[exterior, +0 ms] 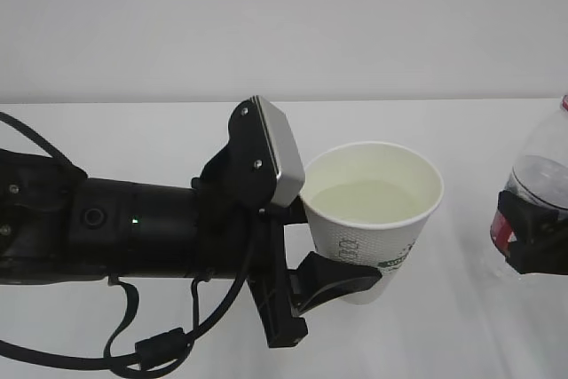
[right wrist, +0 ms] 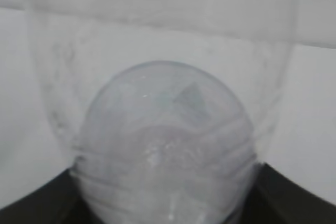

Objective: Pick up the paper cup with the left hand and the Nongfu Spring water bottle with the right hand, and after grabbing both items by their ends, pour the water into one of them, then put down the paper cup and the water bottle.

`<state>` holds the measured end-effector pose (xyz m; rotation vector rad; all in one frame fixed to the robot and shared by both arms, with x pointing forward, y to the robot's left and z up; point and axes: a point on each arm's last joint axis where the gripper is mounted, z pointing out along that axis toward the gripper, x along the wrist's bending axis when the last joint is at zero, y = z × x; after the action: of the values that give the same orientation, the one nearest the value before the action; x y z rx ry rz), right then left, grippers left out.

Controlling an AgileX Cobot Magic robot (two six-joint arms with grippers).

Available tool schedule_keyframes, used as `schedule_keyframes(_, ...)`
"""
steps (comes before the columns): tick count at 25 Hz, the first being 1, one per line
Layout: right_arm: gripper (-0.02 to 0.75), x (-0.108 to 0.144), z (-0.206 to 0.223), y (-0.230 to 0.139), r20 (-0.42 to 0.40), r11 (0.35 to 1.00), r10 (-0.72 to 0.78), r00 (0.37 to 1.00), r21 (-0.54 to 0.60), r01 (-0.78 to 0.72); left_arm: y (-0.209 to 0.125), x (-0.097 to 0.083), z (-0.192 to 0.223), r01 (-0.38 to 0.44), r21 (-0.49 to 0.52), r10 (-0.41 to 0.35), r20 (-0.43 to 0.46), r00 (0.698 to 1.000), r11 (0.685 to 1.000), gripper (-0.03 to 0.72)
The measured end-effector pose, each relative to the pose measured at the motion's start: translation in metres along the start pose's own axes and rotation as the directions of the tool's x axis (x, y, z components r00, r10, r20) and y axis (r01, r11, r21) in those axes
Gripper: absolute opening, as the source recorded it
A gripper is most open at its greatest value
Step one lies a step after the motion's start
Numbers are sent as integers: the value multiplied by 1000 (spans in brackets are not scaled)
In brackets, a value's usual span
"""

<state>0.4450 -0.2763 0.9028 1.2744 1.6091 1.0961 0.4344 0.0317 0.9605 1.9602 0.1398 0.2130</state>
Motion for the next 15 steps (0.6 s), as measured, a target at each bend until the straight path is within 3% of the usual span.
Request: schedule_keyframes(15, 440, -9, 39, 47, 35, 983, -16, 999, -184, 22, 0, 0, 0, 2, -1, -2, -1, 1000, 1000, 492)
